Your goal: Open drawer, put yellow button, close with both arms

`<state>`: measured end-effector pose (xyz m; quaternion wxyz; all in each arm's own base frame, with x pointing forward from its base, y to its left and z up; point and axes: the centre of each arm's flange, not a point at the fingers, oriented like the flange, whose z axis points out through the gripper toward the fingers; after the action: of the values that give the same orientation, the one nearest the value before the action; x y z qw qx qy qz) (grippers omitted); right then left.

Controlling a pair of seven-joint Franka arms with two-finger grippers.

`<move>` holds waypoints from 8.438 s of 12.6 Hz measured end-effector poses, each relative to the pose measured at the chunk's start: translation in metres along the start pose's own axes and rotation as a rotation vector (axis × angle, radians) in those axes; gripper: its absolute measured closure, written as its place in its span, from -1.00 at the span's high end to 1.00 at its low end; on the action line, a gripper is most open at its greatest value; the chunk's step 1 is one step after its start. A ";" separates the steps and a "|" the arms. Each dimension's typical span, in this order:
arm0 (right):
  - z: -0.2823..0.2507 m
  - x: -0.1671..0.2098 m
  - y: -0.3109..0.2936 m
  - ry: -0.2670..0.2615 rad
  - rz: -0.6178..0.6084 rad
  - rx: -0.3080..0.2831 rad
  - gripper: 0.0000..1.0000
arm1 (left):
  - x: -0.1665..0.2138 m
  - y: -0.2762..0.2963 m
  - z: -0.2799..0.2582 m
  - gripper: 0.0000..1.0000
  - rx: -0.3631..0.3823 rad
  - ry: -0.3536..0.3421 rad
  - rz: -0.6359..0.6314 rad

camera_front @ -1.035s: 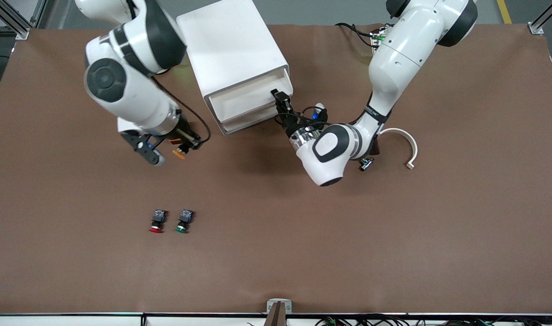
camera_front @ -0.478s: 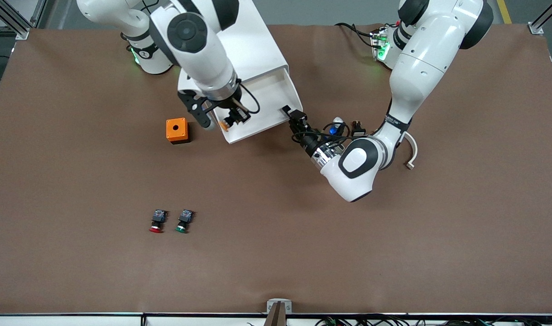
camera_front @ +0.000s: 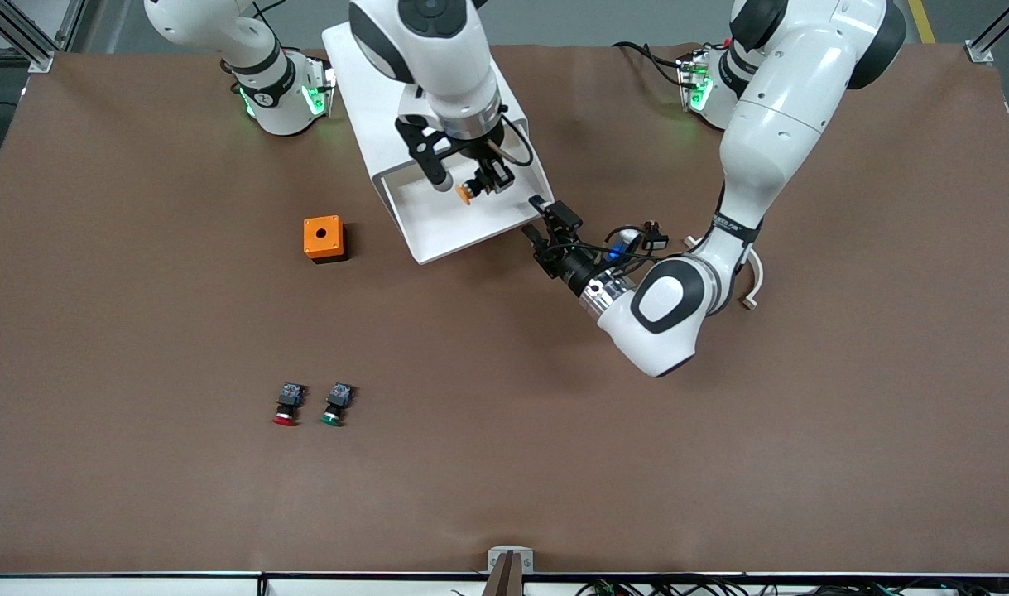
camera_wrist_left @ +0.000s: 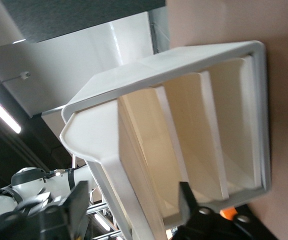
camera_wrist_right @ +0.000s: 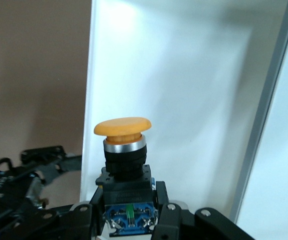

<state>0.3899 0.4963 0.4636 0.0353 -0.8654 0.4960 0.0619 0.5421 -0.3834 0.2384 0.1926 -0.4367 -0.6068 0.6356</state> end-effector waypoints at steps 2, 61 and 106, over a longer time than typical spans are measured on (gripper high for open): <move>0.028 -0.023 0.005 0.023 0.014 -0.008 -0.16 | -0.001 -0.002 -0.016 0.99 -0.038 -0.015 0.140; -0.243 0.501 0.153 0.089 -1.009 -0.097 1.00 | -0.085 -0.094 0.217 1.00 -0.460 0.742 1.128; -0.259 0.492 0.161 0.136 -1.042 -0.036 1.00 | 0.148 -0.421 -0.251 0.99 -0.585 1.506 1.488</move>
<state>0.5160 -0.0366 0.6498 0.0141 -0.9998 0.0001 -0.0114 0.5402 -0.0377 0.6158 -0.0288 -0.9985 -0.0460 -0.0048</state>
